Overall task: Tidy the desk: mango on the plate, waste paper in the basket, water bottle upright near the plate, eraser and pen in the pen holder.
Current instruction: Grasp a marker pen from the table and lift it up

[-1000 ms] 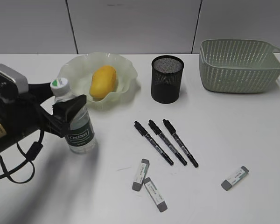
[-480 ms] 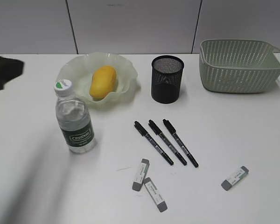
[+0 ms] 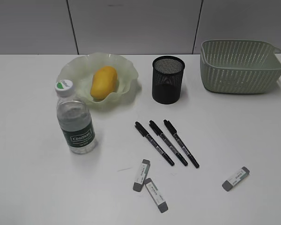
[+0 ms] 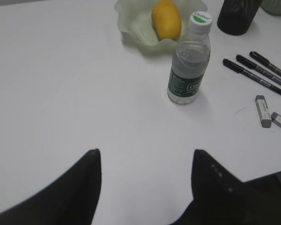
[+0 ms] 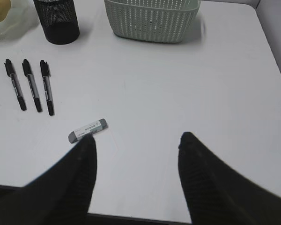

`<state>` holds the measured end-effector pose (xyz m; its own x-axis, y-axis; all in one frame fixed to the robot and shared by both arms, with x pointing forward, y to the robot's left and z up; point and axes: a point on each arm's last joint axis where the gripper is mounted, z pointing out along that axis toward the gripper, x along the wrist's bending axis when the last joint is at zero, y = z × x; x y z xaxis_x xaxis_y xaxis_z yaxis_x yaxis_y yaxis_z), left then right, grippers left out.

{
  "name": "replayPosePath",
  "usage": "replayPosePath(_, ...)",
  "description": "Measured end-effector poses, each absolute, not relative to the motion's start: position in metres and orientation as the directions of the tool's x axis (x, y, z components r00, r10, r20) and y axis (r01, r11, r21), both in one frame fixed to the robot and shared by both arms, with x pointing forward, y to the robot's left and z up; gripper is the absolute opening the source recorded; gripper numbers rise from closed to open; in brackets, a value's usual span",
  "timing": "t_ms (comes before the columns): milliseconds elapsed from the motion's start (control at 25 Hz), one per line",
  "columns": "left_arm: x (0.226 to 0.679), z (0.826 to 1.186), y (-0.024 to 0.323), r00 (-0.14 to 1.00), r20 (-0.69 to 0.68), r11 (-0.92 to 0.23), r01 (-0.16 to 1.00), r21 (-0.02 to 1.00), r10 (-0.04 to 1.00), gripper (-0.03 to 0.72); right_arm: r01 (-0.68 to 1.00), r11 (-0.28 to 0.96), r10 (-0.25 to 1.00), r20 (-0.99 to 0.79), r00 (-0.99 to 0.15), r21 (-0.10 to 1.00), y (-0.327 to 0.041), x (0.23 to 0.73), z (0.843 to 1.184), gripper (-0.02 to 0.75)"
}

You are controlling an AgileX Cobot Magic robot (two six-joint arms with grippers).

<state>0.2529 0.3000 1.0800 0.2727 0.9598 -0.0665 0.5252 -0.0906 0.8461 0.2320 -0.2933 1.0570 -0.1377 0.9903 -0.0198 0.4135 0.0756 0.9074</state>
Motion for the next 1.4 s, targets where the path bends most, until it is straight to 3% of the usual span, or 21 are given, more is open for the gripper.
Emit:
replayPosePath(360,0.235,1.063,0.308,0.274,-0.054,-0.075,0.436,0.897,0.96,0.446,0.417,0.077,0.99,-0.021,-0.138,0.906,-0.293,0.233,1.057,0.445)
replayPosePath(520,0.234,1.063,0.309,0.27,-0.054,-0.07,0.43,0.9,0.961,0.424,0.407,0.117,0.978,-0.034,-0.204,0.906,-0.287,0.248,1.07,0.445)
replayPosePath(680,0.23,1.063,0.309,0.19,-0.055,-0.03,0.417,0.909,0.98,0.407,0.484,0.128,0.961,0.011,-0.275,0.866,-0.277,0.302,1.077,0.443)
replayPosePath(880,0.23,1.063,0.308,0.095,-0.055,0.011,0.416,0.909,0.994,0.382,0.662,0.166,0.945,0.073,-0.318,0.731,-0.265,0.402,1.057,0.399)
replayPosePath(1000,0.229,1.063,0.308,0.085,-0.056,0.016,0.416,0.909,0.995,0.367,0.723,0.268,0.905,0.09,-0.415,0.637,-0.234,0.459,1.039,0.389)
replayPosePath(1160,0.229,1.063,0.308,0.082,-0.056,0.017,0.416,0.909,0.995,0.356,0.741,0.422,0.853,0.047,-0.519,0.523,-0.164,0.516,1.01,0.384)
replayPosePath(1400,0.229,1.063,0.308,0.082,-0.056,0.017,0.416,0.909,0.995,0.332,0.829,0.481,0.865,0.002,-0.502,0.285,-0.101,0.575,0.939,0.384)
